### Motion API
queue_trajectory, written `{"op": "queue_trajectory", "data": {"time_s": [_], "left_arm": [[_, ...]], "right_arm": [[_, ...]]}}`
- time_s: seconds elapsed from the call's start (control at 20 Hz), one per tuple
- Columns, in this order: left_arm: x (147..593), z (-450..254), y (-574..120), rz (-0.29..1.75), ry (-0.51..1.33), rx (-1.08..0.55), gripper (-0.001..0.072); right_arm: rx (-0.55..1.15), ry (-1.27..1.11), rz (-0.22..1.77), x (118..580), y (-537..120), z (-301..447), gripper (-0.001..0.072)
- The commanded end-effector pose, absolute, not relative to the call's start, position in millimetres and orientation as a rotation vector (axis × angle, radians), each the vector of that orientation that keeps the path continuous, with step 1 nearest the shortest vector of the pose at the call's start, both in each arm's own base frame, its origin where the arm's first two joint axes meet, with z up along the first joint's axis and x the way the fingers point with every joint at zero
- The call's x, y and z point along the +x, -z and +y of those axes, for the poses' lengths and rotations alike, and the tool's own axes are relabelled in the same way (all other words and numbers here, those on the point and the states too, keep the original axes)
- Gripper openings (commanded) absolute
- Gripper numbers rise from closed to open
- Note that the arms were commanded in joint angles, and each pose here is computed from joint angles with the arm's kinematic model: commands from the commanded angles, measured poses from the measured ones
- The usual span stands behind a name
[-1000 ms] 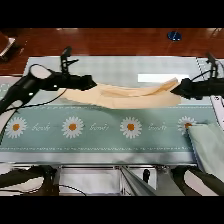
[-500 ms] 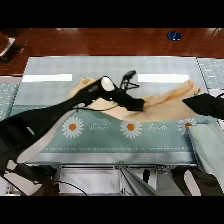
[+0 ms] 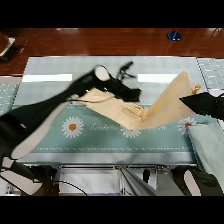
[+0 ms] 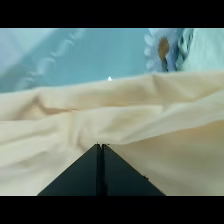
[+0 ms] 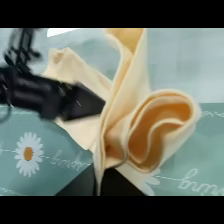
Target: Fold the shirts.
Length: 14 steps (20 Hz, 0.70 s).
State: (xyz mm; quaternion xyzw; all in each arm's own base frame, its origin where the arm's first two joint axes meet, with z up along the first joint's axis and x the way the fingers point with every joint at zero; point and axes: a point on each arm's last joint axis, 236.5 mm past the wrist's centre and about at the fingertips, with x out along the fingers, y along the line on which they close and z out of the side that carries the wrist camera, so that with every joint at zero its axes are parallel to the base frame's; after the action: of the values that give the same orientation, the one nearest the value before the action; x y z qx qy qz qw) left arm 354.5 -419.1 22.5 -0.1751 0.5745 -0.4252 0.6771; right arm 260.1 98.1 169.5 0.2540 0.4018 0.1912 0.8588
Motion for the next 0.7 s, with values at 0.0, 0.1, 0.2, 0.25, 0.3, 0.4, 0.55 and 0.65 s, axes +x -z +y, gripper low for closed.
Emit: {"op": "queue_trajectory", "data": {"time_s": [0.0, 0.1, 0.2, 0.25, 0.3, 0.4, 0.55, 0.65], "left_arm": [[410, -299, -79, 1.160, 0.789, -0.433, 0.0022], [412, -227, -125, 1.013, 0.705, -0.442, 0.0022], [388, -171, -159, 0.880, 0.638, -0.417, 0.0022], [373, -152, -168, 0.835, 0.606, -0.407, 0.0022], [355, -137, -172, 0.803, 0.569, -0.408, 0.0022], [322, -120, -168, 0.766, 0.518, -0.420, 0.0022], [285, -116, -144, 0.764, 0.489, -0.424, 0.0022], [270, -118, -124, 0.794, 0.487, -0.438, 0.0022]], "right_arm": [[0.568, -0.523, 0.830, 274, -181, 131, 0.0020], [0.540, -0.615, 0.830, 296, -185, 170, 0.0020], [0.521, -0.690, 0.849, 327, -182, 216, 0.0020], [0.510, -0.729, 0.878, 342, -175, 245, 0.0020], [0.497, -0.761, 0.910, 354, -165, 271, 0.0020], [0.470, -0.818, 0.979, 375, -139, 323, 0.0020], [0.444, -0.851, 1.054, 401, -93, 377, 0.0021], [0.452, -0.838, 1.109, 414, -60, 395, 0.0021]]}}
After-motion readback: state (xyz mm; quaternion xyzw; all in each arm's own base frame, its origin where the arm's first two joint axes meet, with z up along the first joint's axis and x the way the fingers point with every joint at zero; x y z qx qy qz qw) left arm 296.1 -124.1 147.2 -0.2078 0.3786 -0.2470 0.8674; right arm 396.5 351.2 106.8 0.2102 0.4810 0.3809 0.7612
